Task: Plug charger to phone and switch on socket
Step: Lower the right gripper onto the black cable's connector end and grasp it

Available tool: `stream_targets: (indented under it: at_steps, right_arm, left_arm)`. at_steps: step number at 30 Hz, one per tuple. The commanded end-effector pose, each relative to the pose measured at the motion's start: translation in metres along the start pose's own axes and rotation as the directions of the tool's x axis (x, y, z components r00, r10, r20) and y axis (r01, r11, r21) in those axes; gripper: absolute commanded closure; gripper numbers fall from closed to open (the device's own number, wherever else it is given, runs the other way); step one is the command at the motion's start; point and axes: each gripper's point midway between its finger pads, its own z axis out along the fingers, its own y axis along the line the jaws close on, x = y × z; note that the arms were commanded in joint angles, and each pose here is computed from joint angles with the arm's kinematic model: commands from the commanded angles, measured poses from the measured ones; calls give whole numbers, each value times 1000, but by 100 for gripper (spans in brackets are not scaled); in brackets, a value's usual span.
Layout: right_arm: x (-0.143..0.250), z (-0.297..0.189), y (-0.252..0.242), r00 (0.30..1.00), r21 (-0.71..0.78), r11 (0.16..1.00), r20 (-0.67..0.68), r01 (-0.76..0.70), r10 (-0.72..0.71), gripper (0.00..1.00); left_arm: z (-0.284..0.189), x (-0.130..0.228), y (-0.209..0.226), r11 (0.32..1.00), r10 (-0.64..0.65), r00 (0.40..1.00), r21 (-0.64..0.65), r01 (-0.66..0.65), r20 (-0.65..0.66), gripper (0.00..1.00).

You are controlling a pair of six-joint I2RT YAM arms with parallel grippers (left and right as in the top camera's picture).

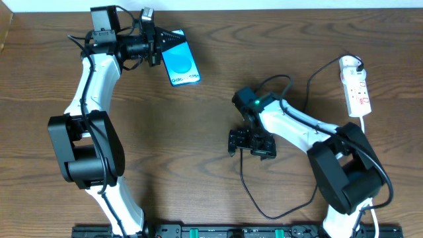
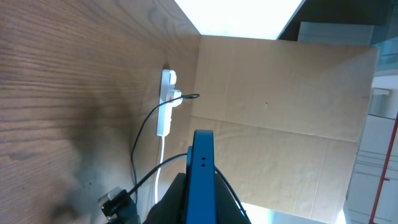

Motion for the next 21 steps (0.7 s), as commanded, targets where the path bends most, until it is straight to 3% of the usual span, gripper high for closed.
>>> stream_targets:
  at_steps: [1, 7, 11, 17, 21]
  right_arm:
    - [-8, 10, -1, 999, 53, 998, -18, -27, 28, 8]
    - [-8, 26, 1, 991, 97, 994, -119, -49, 61, 23]
    - [-9, 25, 2, 991, 95, 994, -118, -49, 61, 33]
    - [-12, 25, 5, 993, 86, 995, -108, -46, 55, 60]
    - [-15, 25, 7, 994, 75, 996, -97, -41, 48, 59]
  left_arm:
    - [-5, 4, -15, 999, 46, 999, 20, -46, -5, 93]
    - [-5, 4, -15, 999, 46, 999, 20, -46, -5, 93]
    - [-5, 4, -15, 999, 47, 999, 20, -46, -5, 93]
    - [-5, 4, -15, 999, 50, 999, 20, -50, -5, 93]
    - [-5, 4, -15, 999, 50, 999, 20, -50, -4, 93]
